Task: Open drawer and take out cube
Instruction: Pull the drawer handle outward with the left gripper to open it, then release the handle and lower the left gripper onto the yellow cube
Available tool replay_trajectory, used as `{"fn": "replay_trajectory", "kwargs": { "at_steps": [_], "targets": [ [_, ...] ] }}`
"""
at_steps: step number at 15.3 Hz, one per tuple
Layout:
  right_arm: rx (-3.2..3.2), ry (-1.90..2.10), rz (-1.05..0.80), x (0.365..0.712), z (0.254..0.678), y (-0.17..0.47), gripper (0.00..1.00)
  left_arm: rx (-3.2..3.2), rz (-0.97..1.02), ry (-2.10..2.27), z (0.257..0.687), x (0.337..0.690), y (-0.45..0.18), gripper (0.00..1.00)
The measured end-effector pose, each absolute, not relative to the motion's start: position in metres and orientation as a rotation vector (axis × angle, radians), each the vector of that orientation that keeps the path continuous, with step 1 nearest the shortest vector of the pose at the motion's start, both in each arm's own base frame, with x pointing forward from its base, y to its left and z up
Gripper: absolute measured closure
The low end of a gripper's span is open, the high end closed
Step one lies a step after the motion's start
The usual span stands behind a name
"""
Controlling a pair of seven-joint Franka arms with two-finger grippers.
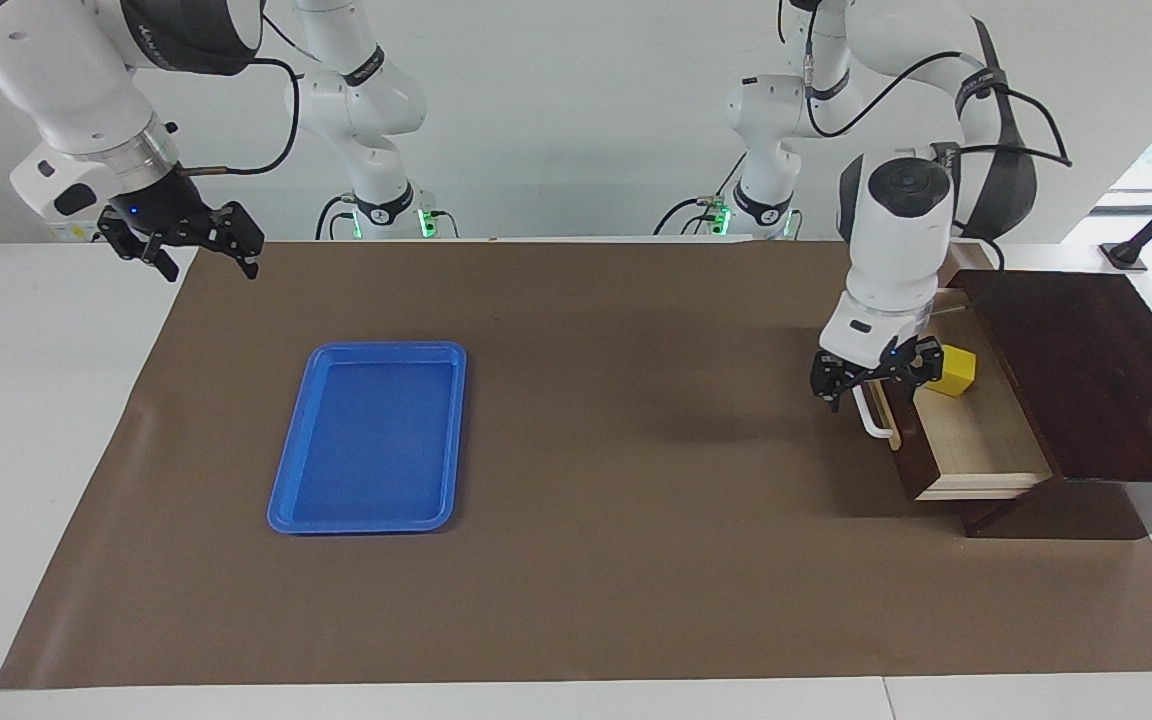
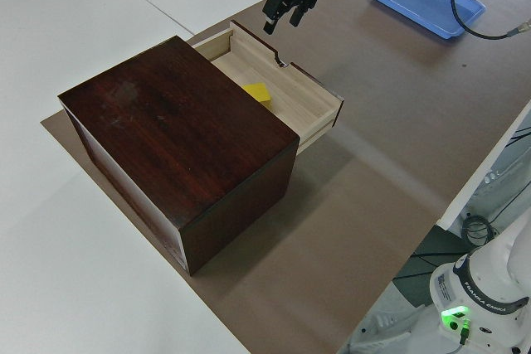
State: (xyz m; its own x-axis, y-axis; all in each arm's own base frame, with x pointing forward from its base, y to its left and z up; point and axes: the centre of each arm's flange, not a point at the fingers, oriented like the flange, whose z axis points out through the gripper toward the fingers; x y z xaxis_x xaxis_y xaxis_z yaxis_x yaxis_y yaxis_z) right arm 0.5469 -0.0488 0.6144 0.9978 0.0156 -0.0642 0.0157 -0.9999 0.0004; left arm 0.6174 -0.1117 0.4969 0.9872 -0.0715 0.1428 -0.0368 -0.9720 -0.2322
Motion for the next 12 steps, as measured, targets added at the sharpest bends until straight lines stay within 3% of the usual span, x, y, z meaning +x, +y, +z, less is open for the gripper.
{"fn": "replay_trajectory", "kwargs": {
  "at_steps": [6,12],
  "targets": [
    [3.139,0.02,-0.104,0.547,0.614,-0.05,0.0,-2.954,-0.134,-0.516,0.504,0.623,-0.006,0.0],
    [3.14,0.019,-0.108,0.547,0.612,-0.051,0.0,-2.791,-0.068,-1.069,0.49,0.586,0.03,0.0]
  ]
}}
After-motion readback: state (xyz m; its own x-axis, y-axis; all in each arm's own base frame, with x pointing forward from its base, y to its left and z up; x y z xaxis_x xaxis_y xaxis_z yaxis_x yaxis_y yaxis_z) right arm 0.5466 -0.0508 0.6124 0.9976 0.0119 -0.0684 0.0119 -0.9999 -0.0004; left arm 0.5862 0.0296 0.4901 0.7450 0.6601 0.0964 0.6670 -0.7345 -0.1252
